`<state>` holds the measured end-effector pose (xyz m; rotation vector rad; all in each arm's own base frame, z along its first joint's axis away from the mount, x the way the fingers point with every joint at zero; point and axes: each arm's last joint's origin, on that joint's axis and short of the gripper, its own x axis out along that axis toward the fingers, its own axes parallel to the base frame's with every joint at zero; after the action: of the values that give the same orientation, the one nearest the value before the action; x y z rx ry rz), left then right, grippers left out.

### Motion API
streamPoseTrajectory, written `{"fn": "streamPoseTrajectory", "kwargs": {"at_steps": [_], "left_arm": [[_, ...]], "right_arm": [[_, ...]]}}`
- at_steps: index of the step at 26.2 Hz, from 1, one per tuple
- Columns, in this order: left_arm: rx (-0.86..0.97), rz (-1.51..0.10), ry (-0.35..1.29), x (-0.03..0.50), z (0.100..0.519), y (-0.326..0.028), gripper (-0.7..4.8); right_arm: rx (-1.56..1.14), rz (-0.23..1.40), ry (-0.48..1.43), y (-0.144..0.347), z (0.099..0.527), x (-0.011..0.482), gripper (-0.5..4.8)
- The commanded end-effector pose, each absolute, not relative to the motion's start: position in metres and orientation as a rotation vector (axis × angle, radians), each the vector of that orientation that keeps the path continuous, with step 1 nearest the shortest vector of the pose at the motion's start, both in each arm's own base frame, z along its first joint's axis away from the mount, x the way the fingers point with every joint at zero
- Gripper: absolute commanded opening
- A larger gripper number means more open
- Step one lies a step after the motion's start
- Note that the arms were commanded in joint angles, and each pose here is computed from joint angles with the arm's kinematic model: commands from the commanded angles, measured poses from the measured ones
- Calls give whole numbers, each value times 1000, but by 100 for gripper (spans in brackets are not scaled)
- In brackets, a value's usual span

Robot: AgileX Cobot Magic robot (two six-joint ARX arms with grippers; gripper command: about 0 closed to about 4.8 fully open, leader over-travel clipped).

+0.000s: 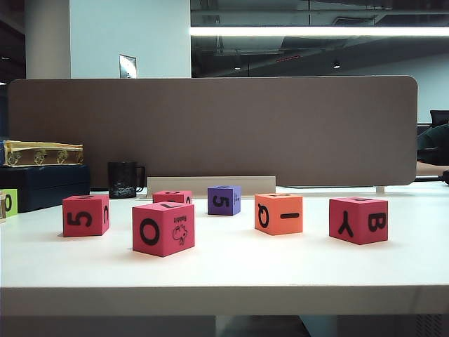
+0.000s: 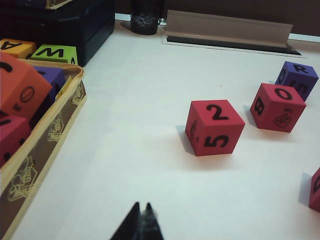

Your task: Select the appropriate blocks from the scattered letter blocks on the table and arrange them in a row to spell out "2024".

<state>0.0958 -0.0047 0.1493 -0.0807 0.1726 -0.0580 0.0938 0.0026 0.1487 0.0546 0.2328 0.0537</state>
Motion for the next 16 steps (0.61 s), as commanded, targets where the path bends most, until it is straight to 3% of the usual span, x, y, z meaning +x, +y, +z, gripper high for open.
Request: {"fn": "streamPoseTrajectory", "kwargs": {"at_steps": [1,13,16], "left_arm": [[-77,-58,182,96,149,-5,-5],[-151,-99,169,96,151,-6,-6],[-208,-104,152,95,155,-6,-5]], "right_arm": [[56,52,218,3,150,93,-1],[114,54,204,3,152,94,-2],[251,69,146,4,159,94,-2]]}}
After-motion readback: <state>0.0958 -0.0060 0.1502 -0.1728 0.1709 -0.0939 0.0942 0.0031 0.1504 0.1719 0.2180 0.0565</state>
